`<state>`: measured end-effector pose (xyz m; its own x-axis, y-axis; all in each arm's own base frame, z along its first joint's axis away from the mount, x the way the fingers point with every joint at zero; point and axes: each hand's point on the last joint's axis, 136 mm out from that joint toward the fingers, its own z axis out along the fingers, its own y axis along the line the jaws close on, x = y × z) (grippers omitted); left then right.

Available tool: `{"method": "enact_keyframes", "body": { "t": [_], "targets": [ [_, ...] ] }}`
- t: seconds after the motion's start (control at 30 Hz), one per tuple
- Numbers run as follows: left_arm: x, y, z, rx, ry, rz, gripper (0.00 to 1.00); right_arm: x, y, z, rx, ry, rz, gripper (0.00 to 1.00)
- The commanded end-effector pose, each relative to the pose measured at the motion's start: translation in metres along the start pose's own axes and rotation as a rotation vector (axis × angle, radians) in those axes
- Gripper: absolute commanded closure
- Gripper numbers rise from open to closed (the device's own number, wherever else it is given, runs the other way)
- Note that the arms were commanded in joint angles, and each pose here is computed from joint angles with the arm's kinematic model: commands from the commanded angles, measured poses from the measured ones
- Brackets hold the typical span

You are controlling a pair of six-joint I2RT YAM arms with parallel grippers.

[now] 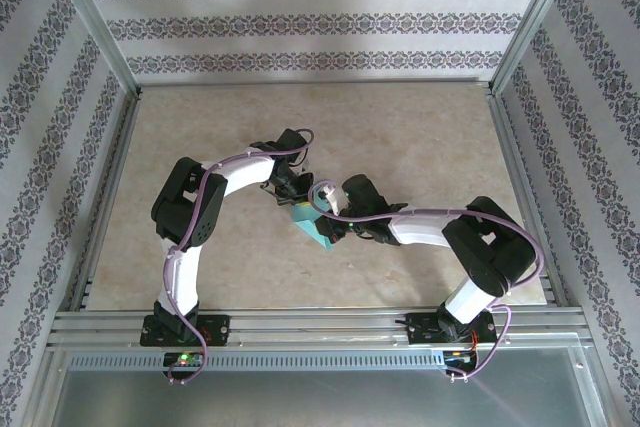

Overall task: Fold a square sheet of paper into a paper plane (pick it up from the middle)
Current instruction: Third fold the triangle at the center of the table.

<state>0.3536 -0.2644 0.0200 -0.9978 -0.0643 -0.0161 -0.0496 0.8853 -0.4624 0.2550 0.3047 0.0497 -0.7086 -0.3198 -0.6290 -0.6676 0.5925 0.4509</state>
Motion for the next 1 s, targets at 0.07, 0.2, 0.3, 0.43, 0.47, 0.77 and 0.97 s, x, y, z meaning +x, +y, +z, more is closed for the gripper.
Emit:
{"method": "enact_keyframes", "body": {
  "t": [0.07, 0.2, 0.3, 0.43, 0.47, 0.77, 0.97],
  "targets": [
    [0.020, 0.014, 0.016, -0.061, 0.084, 0.008, 1.00, -0.003, -0.017, 0.002, 0.068, 0.015, 0.042, 1.00],
    [0.021, 0.014, 0.016, -0.056, 0.087, 0.010, 1.00, -0.002, -0.024, 0.003, 0.102, 0.028, 0.053, 1.00],
    [0.021, 0.013, 0.017, -0.052, 0.089, 0.011, 1.00, -0.002, -0.027, 0.003, 0.119, 0.030, 0.060, 1.00],
    [0.021, 0.013, 0.017, -0.049, 0.090, 0.011, 1.00, -0.002, -0.031, 0.003, 0.142, 0.033, 0.065, 1.00],
    [0.021, 0.013, 0.017, -0.050, 0.091, 0.010, 1.00, -0.002, -0.032, 0.003, 0.145, 0.035, 0.064, 1.00],
    [0.022, 0.012, 0.018, -0.041, 0.094, 0.012, 1.00, -0.001, -0.037, 0.006, 0.170, 0.049, 0.071, 1.00],
    [0.023, 0.012, 0.018, -0.043, 0.096, 0.012, 1.00, 0.001, -0.039, 0.006, 0.182, 0.060, 0.077, 1.00]
  ]
}}
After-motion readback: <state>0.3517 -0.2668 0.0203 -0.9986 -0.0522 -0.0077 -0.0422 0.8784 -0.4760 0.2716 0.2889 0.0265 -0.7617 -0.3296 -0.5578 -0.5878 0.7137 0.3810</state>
